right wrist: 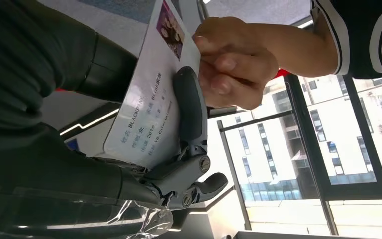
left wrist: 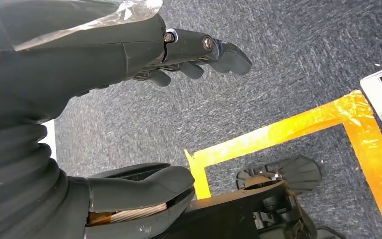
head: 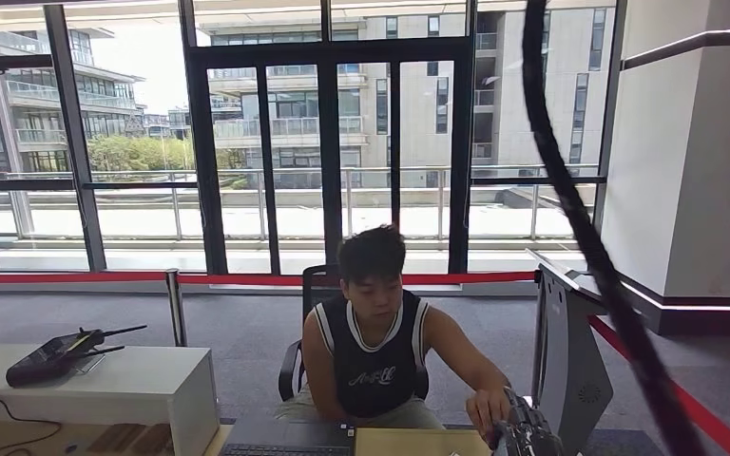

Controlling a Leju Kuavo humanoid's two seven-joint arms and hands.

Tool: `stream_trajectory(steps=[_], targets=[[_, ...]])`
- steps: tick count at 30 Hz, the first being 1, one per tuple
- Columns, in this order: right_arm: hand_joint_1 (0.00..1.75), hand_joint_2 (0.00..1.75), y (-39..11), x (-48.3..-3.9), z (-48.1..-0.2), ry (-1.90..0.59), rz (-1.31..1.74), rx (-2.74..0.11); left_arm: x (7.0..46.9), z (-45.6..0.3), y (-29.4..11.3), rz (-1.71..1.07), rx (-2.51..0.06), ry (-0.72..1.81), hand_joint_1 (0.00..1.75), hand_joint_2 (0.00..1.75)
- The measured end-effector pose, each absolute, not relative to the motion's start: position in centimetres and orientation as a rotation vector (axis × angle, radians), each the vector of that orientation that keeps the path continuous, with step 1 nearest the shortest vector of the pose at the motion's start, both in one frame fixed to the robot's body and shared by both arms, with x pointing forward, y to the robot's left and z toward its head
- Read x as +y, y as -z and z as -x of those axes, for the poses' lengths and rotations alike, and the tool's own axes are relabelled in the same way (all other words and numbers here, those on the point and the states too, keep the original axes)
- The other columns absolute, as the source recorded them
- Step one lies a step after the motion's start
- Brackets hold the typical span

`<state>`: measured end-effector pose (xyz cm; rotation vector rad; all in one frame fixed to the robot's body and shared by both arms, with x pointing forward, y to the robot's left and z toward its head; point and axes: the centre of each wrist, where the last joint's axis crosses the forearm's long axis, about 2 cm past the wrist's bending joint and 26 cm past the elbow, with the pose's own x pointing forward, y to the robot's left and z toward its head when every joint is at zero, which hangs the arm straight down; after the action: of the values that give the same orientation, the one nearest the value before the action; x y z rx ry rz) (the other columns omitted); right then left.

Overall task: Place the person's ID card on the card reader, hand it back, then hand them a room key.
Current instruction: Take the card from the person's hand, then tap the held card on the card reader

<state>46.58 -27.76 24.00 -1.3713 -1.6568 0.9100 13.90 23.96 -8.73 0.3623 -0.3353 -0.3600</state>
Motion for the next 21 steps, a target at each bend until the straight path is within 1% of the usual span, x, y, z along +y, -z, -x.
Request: stream_trajectory(steps=[9,21], targets=[[1.75,1.75,-22.9,-27.8,-46.3,-0.915,1.292,-1.628,24.0,-13.8,8.8,-0.369,-0.326,0.337,0.0,1.75],[1.75,1.75,-16.1,-31.0,-43.2,-0.93,1.183,-1.426,24.2,-12.9,9.0,-0.388,-0.302,0.294,0.0,1.75]])
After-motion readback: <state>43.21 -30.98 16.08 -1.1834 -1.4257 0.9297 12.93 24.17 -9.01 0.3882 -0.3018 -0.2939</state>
